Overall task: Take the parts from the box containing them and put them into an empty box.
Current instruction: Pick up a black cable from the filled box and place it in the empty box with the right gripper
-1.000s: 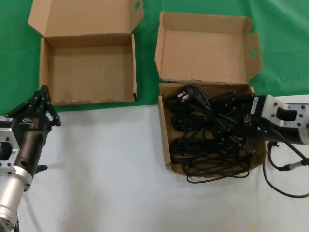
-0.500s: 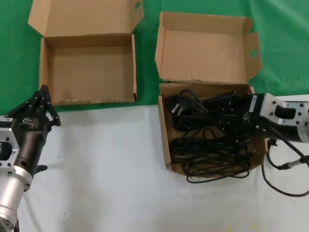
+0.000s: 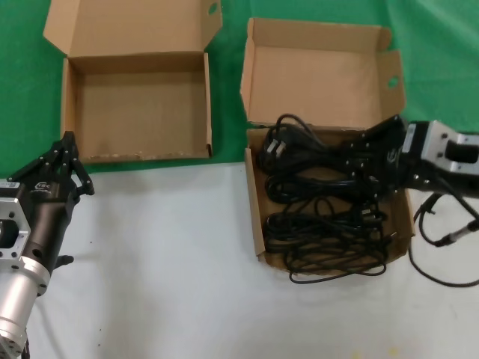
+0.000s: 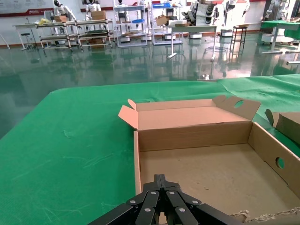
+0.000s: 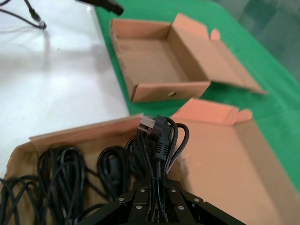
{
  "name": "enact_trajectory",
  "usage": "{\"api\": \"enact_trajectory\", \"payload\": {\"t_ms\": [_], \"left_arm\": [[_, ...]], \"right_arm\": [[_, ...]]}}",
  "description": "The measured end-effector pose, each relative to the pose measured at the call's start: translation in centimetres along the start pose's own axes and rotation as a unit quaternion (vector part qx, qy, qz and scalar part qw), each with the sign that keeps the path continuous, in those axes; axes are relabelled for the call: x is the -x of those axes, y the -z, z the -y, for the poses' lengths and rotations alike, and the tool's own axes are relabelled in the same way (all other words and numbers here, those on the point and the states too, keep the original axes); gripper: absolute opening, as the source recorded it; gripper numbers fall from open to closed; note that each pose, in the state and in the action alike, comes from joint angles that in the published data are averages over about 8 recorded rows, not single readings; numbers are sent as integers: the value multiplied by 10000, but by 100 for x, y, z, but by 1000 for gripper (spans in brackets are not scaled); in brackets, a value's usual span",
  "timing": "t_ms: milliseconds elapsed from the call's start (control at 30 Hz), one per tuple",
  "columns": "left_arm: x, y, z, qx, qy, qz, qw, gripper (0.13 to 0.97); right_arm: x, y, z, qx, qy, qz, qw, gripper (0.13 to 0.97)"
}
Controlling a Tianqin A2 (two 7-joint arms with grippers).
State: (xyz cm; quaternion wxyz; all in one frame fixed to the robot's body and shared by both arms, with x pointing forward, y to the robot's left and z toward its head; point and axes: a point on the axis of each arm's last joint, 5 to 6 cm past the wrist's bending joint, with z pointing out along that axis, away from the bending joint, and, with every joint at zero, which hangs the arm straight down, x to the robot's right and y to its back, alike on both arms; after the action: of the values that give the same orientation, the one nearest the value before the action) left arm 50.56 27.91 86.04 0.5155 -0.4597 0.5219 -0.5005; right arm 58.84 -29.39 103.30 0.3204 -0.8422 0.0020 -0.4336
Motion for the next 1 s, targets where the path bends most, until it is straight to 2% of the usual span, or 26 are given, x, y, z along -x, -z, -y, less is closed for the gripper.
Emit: {"api": "enact_trajectory", "payload": {"t_ms": [267, 433, 667, 1000], "left_arm": [[0, 0, 0, 0, 0, 0, 10000, 145], [0, 0, 0, 0, 0, 0, 10000, 145], [0, 0, 0, 0, 0, 0, 10000, 145], [0, 0, 0, 0, 0, 0, 10000, 145]], "right_arm": [[-155, 215, 249, -245, 351, -287, 9987, 181], [-221, 200, 444, -481, 798, -539, 9942, 181], [-255, -57, 693, -828, 1638, -868, 9792, 180], [-247, -632, 936, -1145, 2451, -1016, 9573, 180]]}}
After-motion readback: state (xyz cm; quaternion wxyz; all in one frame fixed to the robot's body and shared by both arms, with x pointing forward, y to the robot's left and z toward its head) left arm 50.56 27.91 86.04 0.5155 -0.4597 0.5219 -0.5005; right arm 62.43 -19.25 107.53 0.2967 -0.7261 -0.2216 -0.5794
